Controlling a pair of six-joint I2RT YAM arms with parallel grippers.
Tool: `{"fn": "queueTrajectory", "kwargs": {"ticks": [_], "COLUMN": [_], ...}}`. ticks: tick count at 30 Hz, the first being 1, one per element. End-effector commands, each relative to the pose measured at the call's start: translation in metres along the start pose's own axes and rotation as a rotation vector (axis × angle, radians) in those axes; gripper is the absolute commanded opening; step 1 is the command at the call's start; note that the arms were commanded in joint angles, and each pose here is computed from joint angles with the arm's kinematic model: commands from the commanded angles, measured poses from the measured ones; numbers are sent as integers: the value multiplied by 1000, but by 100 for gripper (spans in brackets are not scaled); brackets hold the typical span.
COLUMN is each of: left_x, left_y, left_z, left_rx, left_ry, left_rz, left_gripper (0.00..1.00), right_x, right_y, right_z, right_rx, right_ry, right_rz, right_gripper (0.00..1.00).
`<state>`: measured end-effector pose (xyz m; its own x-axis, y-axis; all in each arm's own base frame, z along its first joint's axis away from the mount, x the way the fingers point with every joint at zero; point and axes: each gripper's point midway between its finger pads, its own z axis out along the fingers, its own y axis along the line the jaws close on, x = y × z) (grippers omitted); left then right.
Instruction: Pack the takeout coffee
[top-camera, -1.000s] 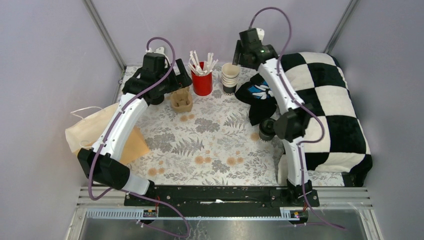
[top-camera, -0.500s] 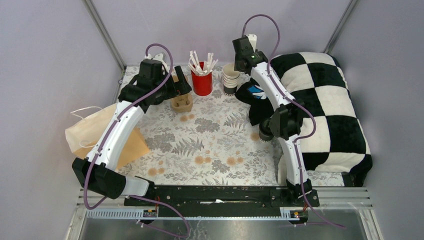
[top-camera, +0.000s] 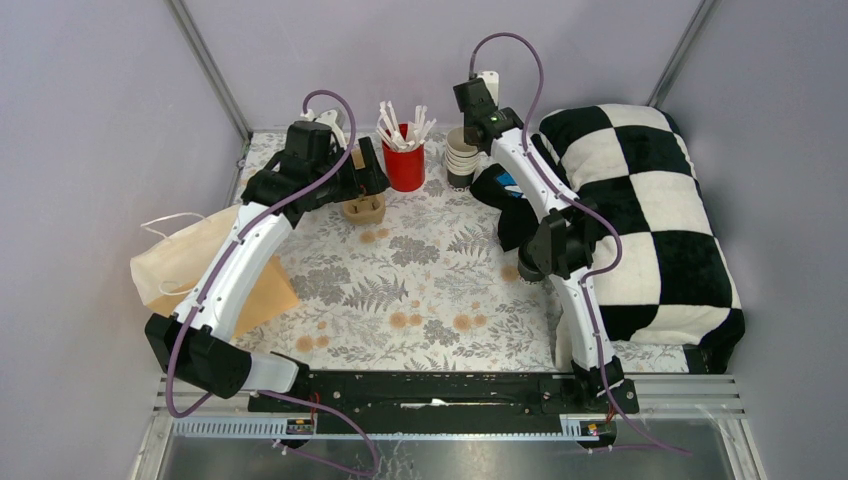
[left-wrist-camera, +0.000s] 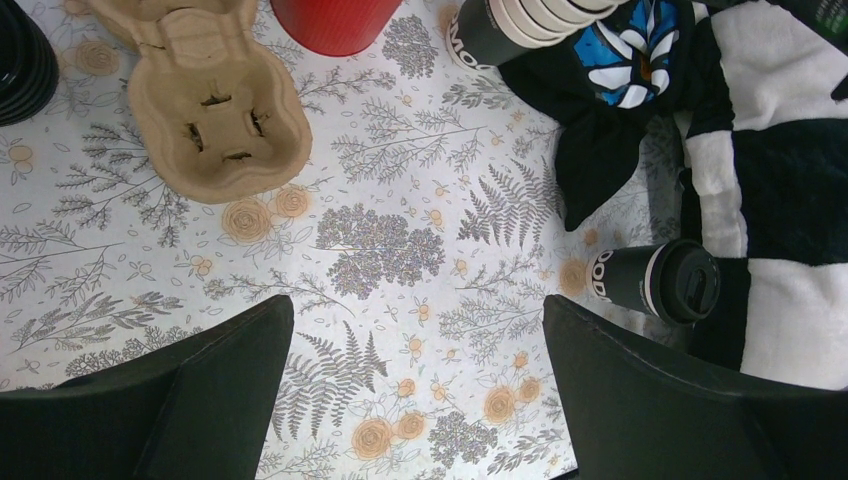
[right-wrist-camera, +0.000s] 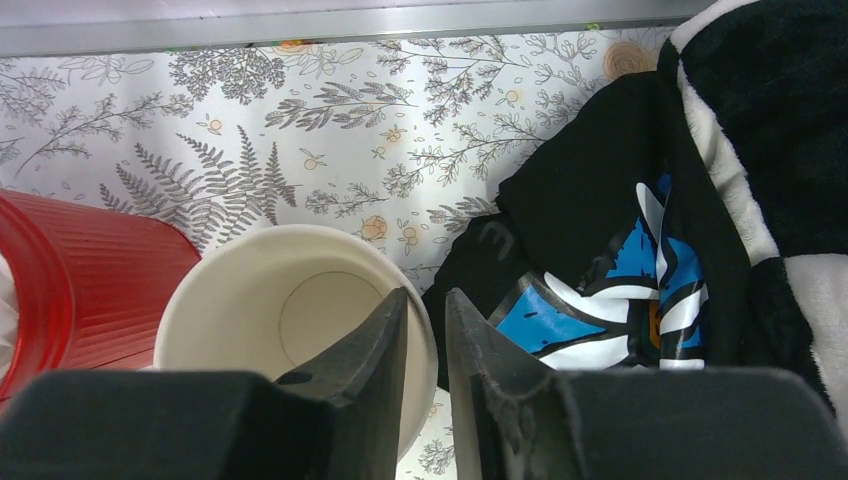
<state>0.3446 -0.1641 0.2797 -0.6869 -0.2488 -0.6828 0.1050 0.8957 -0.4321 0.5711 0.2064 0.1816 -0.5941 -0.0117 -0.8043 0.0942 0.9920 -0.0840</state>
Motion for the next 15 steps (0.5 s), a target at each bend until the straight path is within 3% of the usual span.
{"fn": "queueTrajectory", "kwargs": {"ticks": [1,6,15], "left_x": [-15,-13,-14], "left_y": [-12,-12,-15], "left_z": [-3,-4,-5], "left_rx": [31,23,28], "left_ry": [-54,-54,-58], "left_rz": [53,68,74], "left_gripper": [99,99,99], "right_x": [-20,-22,-39], "right_y": [0,1,10], "right_z": [-7,-9,-36], "right_rx": [23,21,-26], "right_ry": [-66,-69,-104], "right_rz": [11,9,-5], "right_gripper": [25,11,0]}}
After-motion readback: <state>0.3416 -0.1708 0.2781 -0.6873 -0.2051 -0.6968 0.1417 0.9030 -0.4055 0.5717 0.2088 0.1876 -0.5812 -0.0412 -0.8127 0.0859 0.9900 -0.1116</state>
